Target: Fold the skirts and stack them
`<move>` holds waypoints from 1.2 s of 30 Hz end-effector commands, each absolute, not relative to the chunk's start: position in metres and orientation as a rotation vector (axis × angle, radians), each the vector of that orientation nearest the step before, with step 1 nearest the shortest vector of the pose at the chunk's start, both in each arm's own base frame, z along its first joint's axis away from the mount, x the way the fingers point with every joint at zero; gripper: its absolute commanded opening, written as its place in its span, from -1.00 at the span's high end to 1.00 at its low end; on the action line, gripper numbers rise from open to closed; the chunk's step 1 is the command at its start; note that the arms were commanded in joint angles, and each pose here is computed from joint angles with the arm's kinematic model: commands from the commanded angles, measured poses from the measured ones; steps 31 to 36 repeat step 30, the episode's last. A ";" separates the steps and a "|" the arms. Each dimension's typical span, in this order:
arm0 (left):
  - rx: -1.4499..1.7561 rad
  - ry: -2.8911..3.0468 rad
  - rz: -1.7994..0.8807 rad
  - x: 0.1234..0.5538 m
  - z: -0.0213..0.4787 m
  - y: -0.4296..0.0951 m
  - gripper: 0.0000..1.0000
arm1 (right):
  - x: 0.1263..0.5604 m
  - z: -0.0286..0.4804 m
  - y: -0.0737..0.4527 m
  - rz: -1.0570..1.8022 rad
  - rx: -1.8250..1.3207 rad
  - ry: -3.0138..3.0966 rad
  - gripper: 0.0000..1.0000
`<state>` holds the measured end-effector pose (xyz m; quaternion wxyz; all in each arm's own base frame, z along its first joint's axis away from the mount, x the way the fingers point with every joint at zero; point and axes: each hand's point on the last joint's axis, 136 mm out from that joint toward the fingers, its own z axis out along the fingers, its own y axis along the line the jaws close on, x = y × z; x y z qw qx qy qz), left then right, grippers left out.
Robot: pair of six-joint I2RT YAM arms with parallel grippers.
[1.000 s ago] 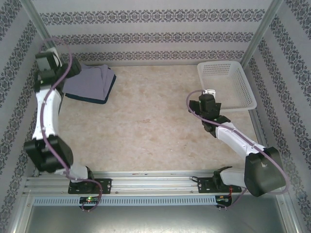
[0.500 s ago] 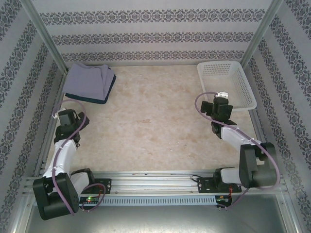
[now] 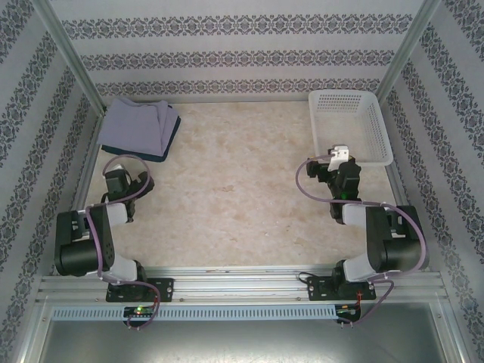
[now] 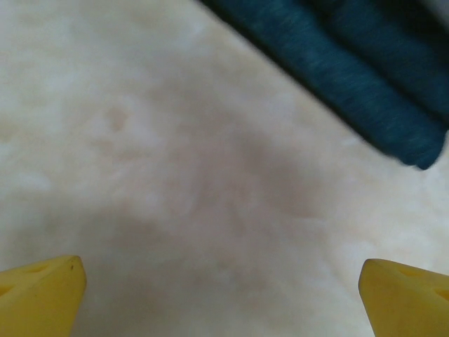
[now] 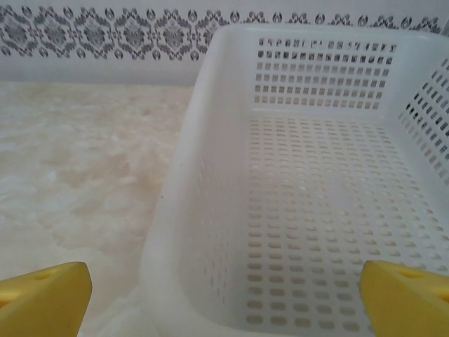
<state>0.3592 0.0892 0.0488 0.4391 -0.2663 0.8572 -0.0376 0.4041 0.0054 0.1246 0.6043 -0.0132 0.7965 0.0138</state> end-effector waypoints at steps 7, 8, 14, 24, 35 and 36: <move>-0.210 1.917 -0.014 0.394 0.104 0.043 -1.00 | 0.398 0.105 0.004 0.062 0.012 1.893 -0.96; -0.187 1.926 0.004 0.395 0.103 0.039 -1.00 | 0.398 0.106 0.004 0.062 0.012 1.890 -0.96; -0.198 1.894 0.153 0.388 0.088 0.035 -1.00 | 0.398 0.106 0.004 0.060 0.012 1.891 -0.96; -0.182 1.880 0.179 0.395 0.092 0.034 -1.00 | 0.399 0.105 0.004 0.060 0.014 1.897 -0.96; -0.182 1.879 0.179 0.394 0.091 0.034 -1.00 | 0.398 0.106 0.004 0.059 0.010 1.891 -0.95; -0.182 1.879 0.179 0.394 0.091 0.034 -1.00 | 0.398 0.106 0.004 0.059 0.010 1.891 -0.95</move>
